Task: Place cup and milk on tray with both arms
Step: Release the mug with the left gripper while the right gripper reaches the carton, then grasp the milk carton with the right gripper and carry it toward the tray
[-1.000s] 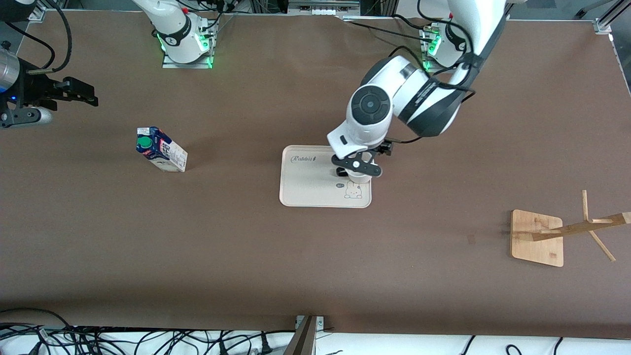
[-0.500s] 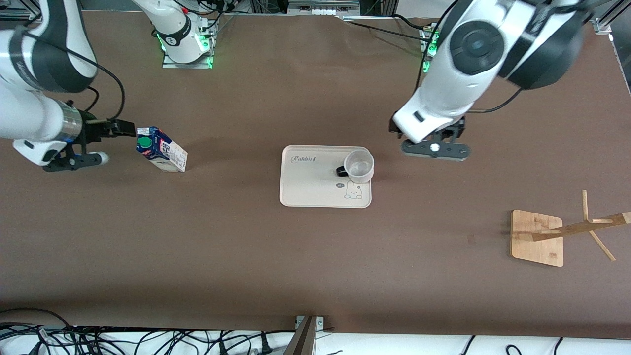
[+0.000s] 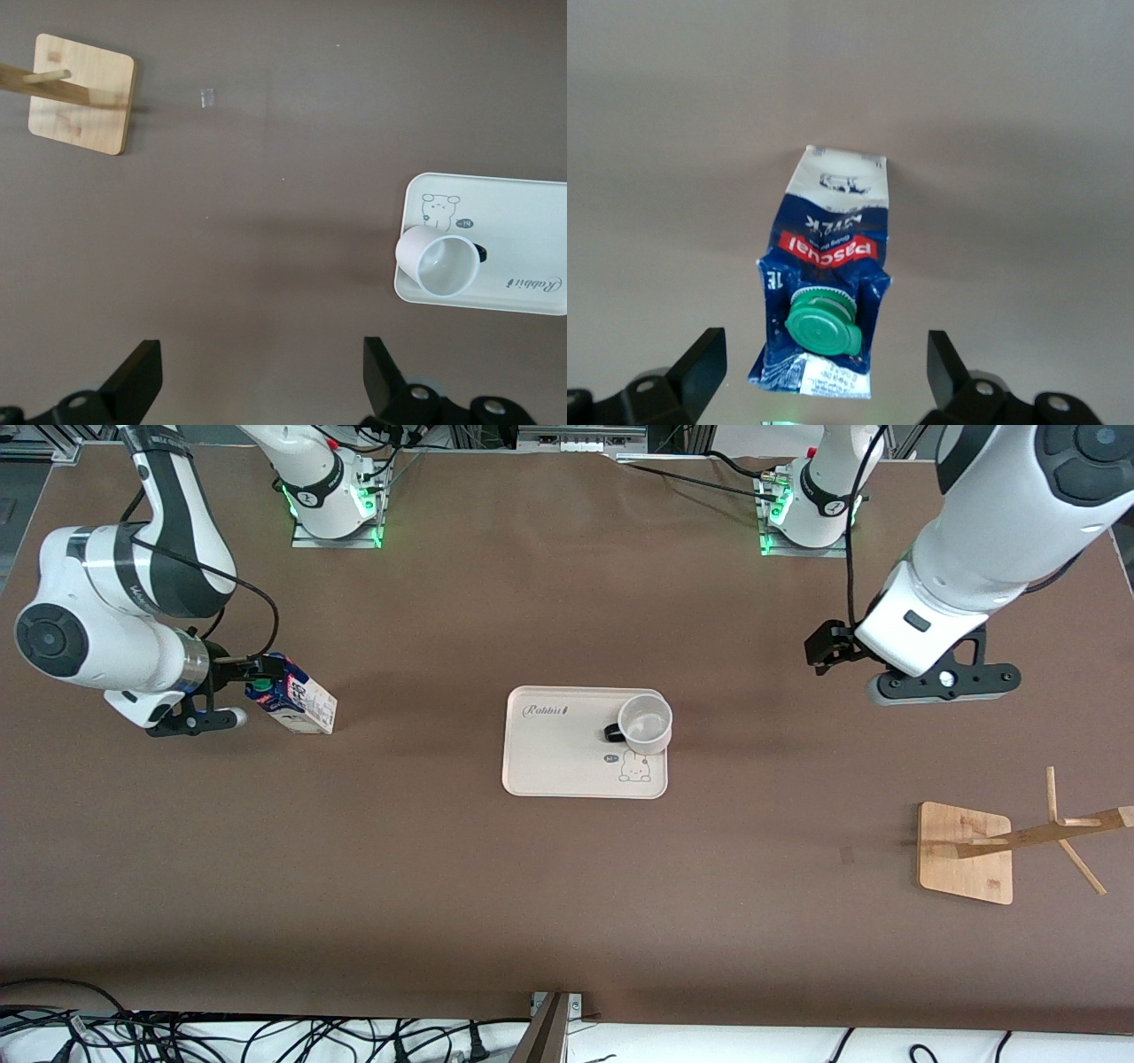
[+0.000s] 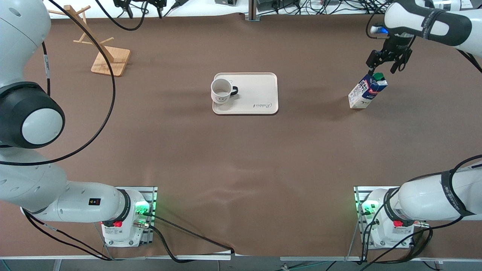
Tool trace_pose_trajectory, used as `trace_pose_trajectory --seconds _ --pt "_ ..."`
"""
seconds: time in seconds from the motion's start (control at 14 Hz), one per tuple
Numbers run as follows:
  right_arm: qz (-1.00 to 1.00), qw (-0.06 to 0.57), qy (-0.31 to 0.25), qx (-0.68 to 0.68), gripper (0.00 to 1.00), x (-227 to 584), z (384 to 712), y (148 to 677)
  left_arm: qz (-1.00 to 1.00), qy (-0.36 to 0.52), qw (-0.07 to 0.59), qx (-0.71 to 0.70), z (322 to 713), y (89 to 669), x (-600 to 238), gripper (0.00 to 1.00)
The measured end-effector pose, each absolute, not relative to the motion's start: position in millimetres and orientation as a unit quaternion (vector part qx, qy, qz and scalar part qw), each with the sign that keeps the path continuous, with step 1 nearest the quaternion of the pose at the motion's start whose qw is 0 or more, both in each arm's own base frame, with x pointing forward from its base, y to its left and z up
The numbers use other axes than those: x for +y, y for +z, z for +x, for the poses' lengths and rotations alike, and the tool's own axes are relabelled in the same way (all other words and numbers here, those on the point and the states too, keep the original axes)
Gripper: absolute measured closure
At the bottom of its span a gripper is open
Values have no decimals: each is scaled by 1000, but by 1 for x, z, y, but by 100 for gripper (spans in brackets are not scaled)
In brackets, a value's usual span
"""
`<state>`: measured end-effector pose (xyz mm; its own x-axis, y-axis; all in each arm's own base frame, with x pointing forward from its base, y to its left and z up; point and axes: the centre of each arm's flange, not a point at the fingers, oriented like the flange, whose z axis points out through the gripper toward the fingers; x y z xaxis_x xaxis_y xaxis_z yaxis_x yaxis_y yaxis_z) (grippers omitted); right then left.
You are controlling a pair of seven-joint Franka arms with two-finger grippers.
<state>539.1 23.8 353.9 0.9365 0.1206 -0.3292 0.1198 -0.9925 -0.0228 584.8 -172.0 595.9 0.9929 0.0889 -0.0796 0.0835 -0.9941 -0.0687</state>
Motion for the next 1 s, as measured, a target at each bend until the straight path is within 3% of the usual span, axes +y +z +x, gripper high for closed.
trace_pose_trajectory --seconds 0.21,0.64,0.86,1.0 --pt "-984 1 168 -61 4 24 528 329 -997 42 32 -60 590 596 -152 0" --pt "-985 -2 156 -78 62 44 530 332 -989 64 14 -135 610 581 -63 0" --pt "-987 0 134 -86 77 57 544 353 -984 72 -7 -160 618 572 -33 0" --pt "-988 15 133 -81 80 93 554 383 -983 69 -9 -171 618 574 -19 0"
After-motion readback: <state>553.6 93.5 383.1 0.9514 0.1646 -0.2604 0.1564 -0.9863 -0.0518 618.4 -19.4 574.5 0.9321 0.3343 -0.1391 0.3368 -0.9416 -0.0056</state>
